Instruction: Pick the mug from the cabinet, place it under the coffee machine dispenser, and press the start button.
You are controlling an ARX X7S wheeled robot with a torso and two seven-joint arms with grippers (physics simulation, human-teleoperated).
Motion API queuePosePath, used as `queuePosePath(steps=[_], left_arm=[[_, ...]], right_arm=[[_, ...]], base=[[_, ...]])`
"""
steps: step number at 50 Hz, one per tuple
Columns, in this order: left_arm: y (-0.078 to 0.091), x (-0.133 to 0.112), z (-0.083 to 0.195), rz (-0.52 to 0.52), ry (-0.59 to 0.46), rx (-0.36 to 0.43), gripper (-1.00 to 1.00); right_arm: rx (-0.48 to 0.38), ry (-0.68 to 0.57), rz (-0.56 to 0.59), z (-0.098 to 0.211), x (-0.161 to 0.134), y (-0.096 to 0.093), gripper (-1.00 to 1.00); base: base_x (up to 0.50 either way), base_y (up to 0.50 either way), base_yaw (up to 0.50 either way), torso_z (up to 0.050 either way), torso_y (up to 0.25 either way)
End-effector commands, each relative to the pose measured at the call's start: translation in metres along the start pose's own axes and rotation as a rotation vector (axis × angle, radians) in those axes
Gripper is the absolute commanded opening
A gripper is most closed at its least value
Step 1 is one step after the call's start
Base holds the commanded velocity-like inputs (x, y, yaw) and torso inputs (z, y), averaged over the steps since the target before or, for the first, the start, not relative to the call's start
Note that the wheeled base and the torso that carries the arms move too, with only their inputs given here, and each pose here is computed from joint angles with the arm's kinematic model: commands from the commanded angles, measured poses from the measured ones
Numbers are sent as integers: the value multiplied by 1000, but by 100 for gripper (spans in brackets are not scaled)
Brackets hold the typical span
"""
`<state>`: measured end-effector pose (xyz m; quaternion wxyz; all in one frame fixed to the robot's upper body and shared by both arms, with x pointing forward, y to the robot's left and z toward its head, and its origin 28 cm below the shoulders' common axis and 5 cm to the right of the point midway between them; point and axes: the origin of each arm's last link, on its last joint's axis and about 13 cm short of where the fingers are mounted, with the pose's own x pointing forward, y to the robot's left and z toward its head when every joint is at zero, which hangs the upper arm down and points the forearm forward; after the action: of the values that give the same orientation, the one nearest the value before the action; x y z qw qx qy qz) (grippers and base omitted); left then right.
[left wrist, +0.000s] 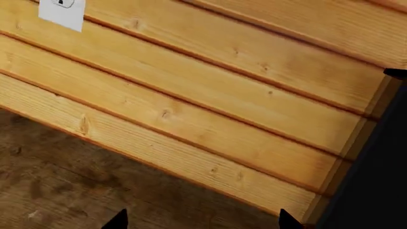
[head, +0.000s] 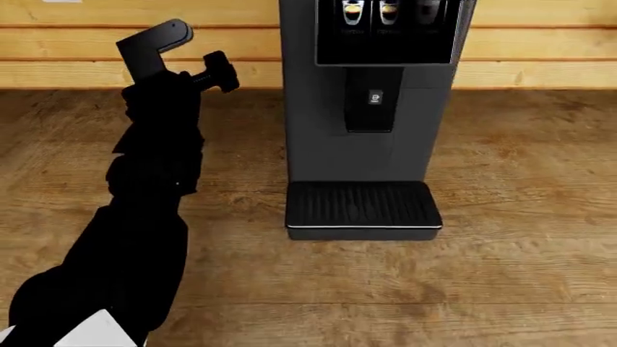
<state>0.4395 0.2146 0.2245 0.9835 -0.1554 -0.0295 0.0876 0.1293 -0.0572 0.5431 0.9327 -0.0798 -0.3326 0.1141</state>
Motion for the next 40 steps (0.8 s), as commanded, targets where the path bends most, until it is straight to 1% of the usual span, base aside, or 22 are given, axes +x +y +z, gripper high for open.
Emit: queuePosePath(steps=[1,15,17,23,28,32,40], left_arm=[[2,0,1,31,0,-25,100],[1,0,0,18,0,-4,100],[1,0,0,16,-1,-4,100],[1,0,0,10,-1,-2,100],[0,0,0,5,-1,6,100],[0,0,-1,4,-2,13,100],[0,0,-1,1,-6,20,100]], right_arm=[[4,-6,24,-1,-6,3,-100],[13,7,33,-8,-8,4,-100],[19,-8,25,-10,-9,3,-100],[45,38,29,-29,-20,4,-100],[61,99,19,-55,-41,5,-100],[54,136,-3,-74,-60,7,-100],[80,141,-16,-87,-91,9,-100]], base=[[-500,0,0,0,0],[-500,14,0,0,0],[-500,80,0,0,0],[0,0,0,0,0],[0,0,0,0,0],[0,0,0,0,0],[0,0,0,0,0]])
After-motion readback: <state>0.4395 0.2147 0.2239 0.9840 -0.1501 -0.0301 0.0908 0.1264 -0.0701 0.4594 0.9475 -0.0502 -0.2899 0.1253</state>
